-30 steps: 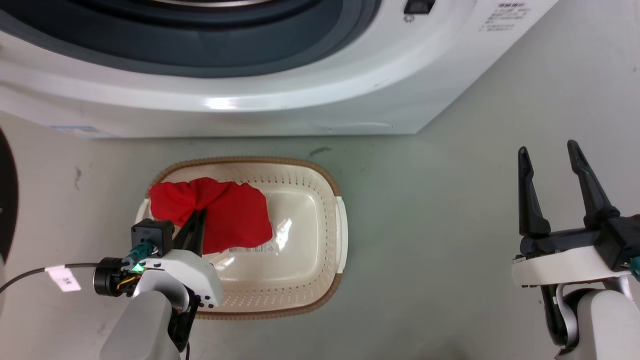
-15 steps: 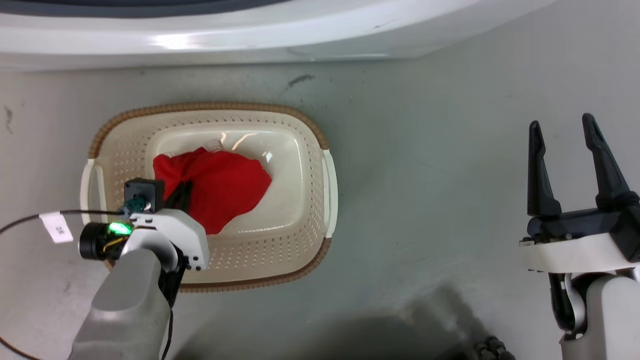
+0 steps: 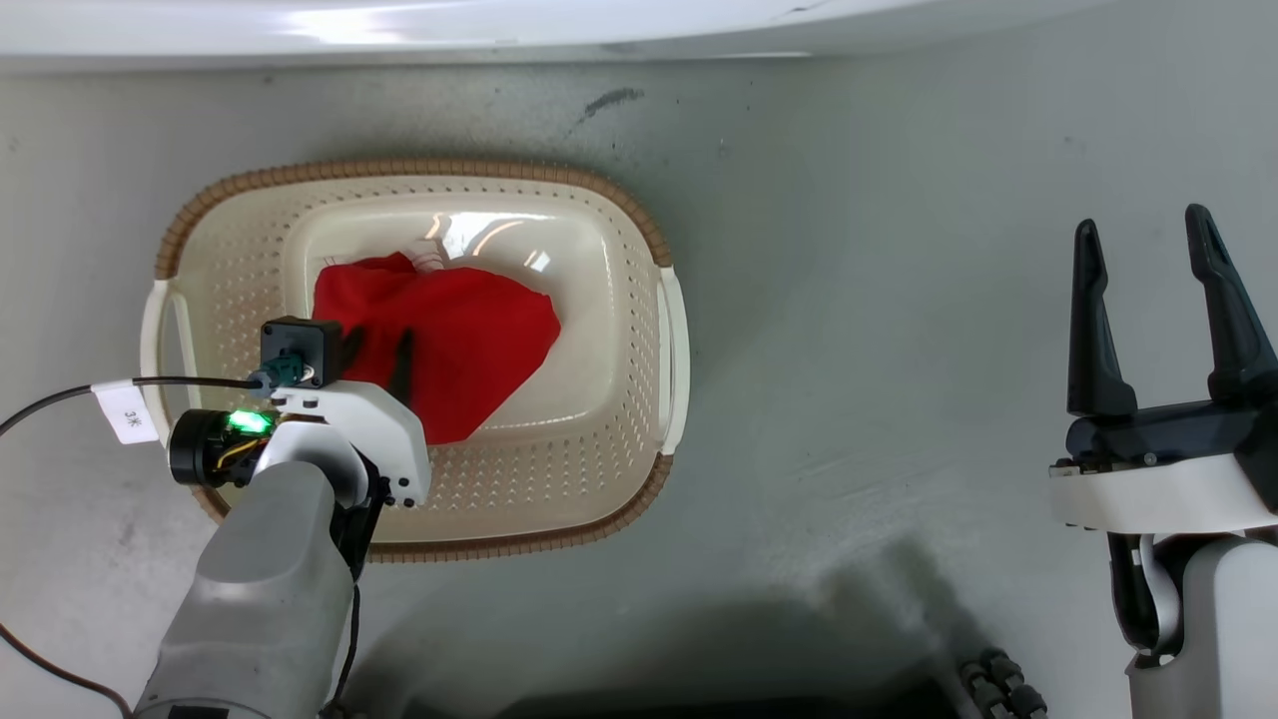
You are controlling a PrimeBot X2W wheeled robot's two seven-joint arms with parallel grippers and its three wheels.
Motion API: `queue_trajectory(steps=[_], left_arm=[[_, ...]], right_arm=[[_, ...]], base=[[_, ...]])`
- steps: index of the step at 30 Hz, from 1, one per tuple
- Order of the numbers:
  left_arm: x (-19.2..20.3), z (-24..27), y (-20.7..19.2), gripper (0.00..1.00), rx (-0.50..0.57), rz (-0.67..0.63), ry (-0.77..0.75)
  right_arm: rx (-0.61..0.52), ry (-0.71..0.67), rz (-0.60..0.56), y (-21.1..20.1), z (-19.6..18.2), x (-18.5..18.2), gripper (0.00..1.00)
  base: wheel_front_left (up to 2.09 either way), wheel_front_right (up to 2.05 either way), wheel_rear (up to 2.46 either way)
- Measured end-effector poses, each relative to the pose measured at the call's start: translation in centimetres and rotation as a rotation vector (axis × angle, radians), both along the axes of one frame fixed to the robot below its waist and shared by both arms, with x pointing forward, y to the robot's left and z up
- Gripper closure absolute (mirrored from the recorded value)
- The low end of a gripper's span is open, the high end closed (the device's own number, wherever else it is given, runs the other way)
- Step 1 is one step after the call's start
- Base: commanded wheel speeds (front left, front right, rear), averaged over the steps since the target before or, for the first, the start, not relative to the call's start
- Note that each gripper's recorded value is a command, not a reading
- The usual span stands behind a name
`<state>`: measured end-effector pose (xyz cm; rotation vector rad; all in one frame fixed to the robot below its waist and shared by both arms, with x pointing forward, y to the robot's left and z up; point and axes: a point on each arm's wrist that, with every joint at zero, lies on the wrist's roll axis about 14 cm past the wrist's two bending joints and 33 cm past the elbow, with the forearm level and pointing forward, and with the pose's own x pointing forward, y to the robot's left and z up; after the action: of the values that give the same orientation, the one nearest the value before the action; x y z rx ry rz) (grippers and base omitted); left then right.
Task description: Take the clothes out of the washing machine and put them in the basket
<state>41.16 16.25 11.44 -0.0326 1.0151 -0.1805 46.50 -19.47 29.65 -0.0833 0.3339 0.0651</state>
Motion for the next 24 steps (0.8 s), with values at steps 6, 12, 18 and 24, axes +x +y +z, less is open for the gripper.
queue_trajectory(steps=[6, 12, 18, 24], left_arm=[[1.6, 2.7, -0.4, 0.0, -0.012, -0.004, -0.087], [2.9, 7.4, 0.1, 0.0, -0.023, 0.02, -0.224], [4.6, 14.2, 0.1, 0.0, -0.042, 0.014, -0.417], [5.6, 21.8, 0.2, 0.0, -0.056, 0.022, -0.626]], right_arm=[[0.009, -0.038, -0.005, 0.0, 1.9, 0.3, 0.0], [0.023, -0.102, -0.025, -0.4, 5.2, 0.5, 0.0], [0.048, -0.192, -0.033, -0.3, 9.7, 0.2, 0.0], [0.057, -0.265, -0.051, -0.9, 13.6, -1.3, 0.0]], base=[[0.0, 0.0, 0.0], [0.0, 0.0, 0.0], [0.0, 0.0, 0.0], [0.0, 0.0, 0.0]])
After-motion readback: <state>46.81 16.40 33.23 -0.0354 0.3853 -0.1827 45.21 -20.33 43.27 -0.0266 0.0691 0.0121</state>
